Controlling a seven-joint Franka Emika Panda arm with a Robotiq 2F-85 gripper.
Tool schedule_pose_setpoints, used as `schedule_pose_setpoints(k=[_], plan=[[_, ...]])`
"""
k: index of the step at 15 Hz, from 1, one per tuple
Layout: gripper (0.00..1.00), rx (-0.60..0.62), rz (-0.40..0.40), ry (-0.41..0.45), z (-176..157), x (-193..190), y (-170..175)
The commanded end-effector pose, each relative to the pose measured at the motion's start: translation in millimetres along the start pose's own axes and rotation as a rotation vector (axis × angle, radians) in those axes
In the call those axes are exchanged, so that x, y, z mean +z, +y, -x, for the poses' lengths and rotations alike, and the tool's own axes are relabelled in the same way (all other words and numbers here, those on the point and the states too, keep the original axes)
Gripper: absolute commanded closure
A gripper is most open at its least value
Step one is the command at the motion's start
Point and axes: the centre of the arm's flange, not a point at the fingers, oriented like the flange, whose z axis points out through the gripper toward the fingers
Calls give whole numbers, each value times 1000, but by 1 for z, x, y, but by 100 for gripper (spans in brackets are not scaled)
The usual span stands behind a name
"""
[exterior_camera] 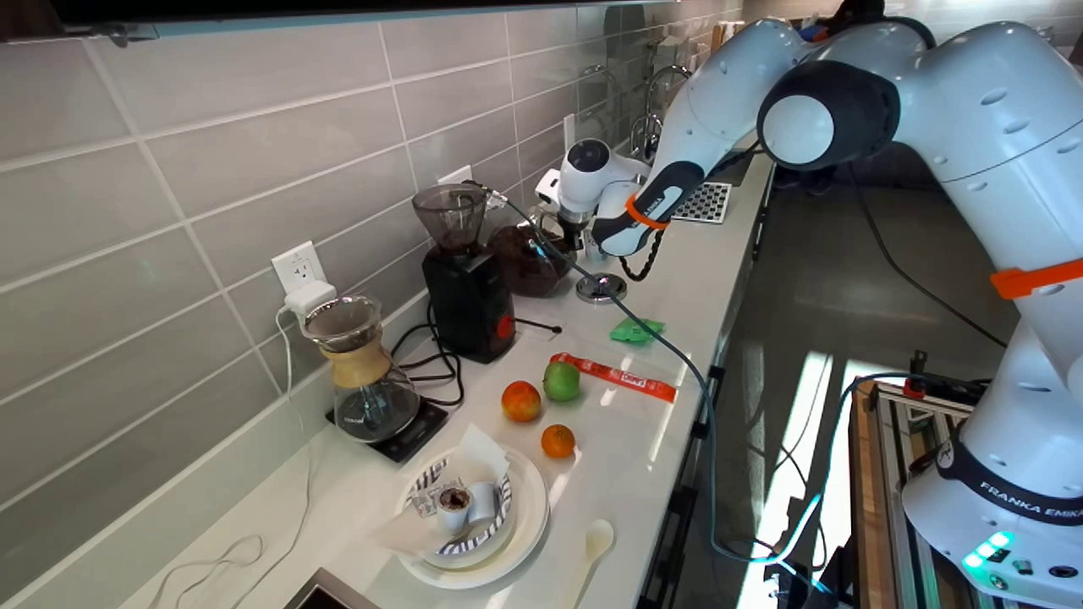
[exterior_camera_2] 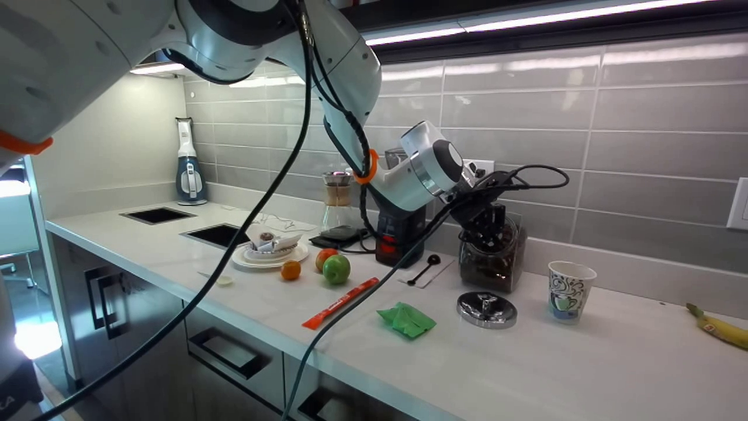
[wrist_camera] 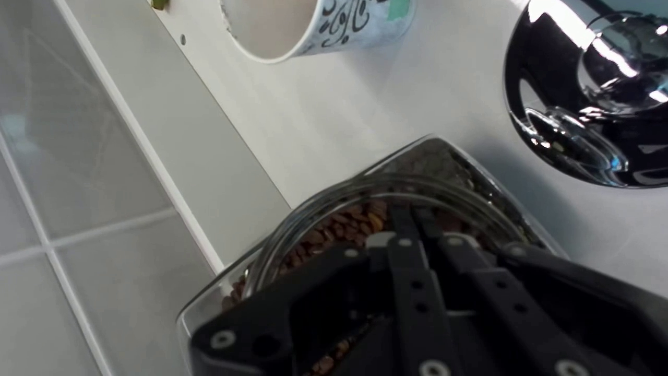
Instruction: Transfer a spoonful of contents from the container into the cup
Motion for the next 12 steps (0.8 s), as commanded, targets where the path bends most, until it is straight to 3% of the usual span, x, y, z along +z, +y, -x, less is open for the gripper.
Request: schedule_pose_setpoints(k=[1,4,5,6,12], plan=[[99,5,29,-35,-1,1,-5],[91,27,38,-45,-2,-2,-4],[71,32,41,-47,-2,-2,-4],[67,33,43,-49,-2,-3,-4],[21,59,59,-79,-1,-12,-3]])
